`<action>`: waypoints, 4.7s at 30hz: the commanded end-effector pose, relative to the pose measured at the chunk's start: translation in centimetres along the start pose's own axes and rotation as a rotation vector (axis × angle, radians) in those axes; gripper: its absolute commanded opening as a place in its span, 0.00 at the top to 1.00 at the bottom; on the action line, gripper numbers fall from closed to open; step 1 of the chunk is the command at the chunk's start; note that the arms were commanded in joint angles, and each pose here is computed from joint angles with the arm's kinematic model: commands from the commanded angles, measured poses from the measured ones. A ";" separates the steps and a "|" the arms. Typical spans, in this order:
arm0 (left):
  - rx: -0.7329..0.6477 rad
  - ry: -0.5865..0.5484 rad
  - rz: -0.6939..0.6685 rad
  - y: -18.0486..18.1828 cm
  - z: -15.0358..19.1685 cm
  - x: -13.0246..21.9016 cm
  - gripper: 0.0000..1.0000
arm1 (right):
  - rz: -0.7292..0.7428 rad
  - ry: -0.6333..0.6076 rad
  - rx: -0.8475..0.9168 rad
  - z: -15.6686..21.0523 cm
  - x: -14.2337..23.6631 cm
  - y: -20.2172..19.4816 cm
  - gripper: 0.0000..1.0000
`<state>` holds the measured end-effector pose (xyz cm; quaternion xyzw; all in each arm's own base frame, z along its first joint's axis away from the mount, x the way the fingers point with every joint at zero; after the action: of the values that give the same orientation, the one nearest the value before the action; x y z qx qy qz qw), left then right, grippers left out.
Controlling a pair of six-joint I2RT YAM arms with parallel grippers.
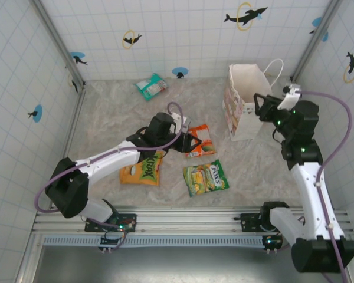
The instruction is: Place the snacks into the paper bag
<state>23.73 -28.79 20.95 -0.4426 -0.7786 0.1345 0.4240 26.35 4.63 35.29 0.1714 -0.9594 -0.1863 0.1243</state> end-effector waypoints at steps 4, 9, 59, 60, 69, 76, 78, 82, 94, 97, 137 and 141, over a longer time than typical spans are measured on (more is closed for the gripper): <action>0.226 0.258 0.034 1.6 5.7 -0.2 0.38 | -0.057 0.371 -0.159 10.6 1.8 0.4 0.44; 0.335 0.337 0.007 2.8 8.8 0.1 0.38 | -0.073 0.526 -0.234 16.7 2.3 0.8 0.44; 0.558 0.361 0.174 4.1 11.9 -5.8 0.48 | -0.045 0.869 -0.449 33.2 4.0 -1.2 0.57; 0.555 0.361 0.178 4.0 11.9 -5.9 0.49 | -0.046 0.869 -0.449 33.2 4.0 -1.2 0.58; 0.479 0.348 0.163 3.6 10.9 -5.8 0.74 | -0.060 0.774 -0.387 31.5 3.2 -0.9 0.54; 0.328 0.311 0.140 2.9 9.5 -4.8 0.86 | -0.075 0.523 -0.256 27.5 2.3 -0.7 0.49; 0.250 0.300 0.121 2.6 8.8 -4.3 0.88 | -0.068 0.436 -0.220 26.4 2.4 -0.8 0.48; 0.094 0.261 0.107 1.8 7.8 -2.8 0.89 | -0.088 0.287 -0.137 24.1 2.7 -0.7 0.44; -0.320 0.050 0.183 -0.3 5.1 2.4 0.93 | -0.305 0.125 0.049 19.8 3.0 1.9 0.25; -0.393 0.020 0.213 -0.9 4.5 3.5 0.94 | -0.368 0.084 0.084 18.9 3.1 2.7 0.20; -0.530 -0.175 0.401 -3.4 1.1 4.2 0.77 | -0.822 0.155 0.204 17.6 3.5 7.5 0.82; -0.494 -0.183 0.324 -2.8 0.7 4.0 0.54 | -0.745 0.116 0.218 16.6 3.1 7.3 0.87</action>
<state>19.46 -26.95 23.48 -0.6600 -0.7163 0.0460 0.2218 15.79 15.29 21.26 0.5493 -0.8167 -0.1206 0.1290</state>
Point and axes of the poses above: each hand's point on the last joint's axis, 136 mm out from that joint toward the fingers, its own x axis back along the fingers, its own y axis along the line the jaws close on, z = x × y, the point moved 7 cm from there along x, back along the fingers, and after that the axes turned 2 degrees about x, right-handed, at the moved point
